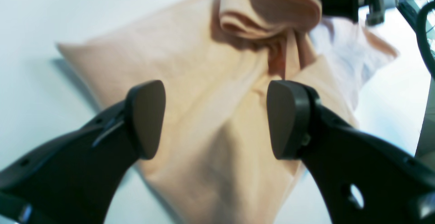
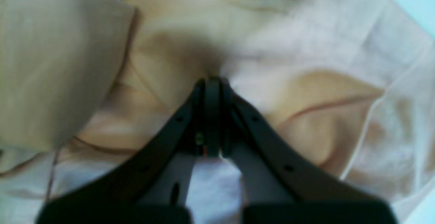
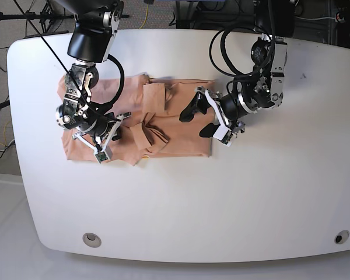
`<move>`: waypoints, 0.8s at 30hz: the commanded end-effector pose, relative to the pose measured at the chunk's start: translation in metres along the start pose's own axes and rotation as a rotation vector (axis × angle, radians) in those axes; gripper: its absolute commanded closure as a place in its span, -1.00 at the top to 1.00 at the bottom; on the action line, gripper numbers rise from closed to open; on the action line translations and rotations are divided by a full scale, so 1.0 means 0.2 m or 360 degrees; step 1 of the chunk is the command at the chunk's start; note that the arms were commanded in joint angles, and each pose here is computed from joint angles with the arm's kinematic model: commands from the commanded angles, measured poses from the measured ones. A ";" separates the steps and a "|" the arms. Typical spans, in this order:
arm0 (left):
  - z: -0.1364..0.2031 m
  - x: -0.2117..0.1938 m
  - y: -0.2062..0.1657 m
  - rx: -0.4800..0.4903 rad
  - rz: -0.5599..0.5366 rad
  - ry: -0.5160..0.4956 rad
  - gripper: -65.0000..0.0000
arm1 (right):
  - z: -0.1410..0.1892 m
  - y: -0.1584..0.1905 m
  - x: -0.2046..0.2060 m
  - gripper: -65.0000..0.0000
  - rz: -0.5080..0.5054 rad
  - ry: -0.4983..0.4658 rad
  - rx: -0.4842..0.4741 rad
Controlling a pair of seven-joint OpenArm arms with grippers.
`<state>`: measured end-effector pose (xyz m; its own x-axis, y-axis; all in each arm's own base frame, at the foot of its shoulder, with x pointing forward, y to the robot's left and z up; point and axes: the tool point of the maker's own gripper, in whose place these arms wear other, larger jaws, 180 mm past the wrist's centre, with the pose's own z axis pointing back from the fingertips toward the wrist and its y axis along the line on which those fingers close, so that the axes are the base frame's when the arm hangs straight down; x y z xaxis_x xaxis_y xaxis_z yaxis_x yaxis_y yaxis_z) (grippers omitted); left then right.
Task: Fold the T-shirt properly
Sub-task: 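Open the left gripper and release the folded hem end, then drag the collar end with the right gripper across the folded shirt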
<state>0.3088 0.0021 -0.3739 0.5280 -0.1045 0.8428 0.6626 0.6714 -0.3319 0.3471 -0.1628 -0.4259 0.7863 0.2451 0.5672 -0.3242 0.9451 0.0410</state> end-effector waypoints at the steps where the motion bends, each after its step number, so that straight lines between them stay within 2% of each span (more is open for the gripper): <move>1: 0.00 0.08 -0.02 -0.0023 -0.0025 -0.0075 0.30 | 0.05 -0.07 -0.02 -0.83 0.0047 0.0089 -0.0096; 9: 0.00 0.06 -0.02 -0.0024 -0.0014 -0.0062 0.30 | 0.15 -0.10 0.08 -0.41 0.0096 0.0035 -0.0185; 14: 0.00 0.05 -0.02 -0.0024 -0.0006 -0.0055 0.30 | 0.22 -0.13 0.16 -0.40 0.0131 -0.0051 -0.0240; 19: -0.01 -0.01 0.00 -0.0022 0.0042 -0.0013 0.30 | 0.28 -0.14 0.19 -0.39 0.0149 -0.0056 -0.0284; 24: -0.03 -0.06 0.01 -0.0022 0.0081 0.0020 0.29 | 0.34 -0.10 0.26 -0.39 0.0140 -0.0114 -0.0261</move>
<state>0.2966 0.0054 -0.4018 0.6012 -0.1178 0.7904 0.6298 0.6787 -0.3778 0.3437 -0.1867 -0.3691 0.7723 0.3222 0.5476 -0.3004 0.9446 -0.1321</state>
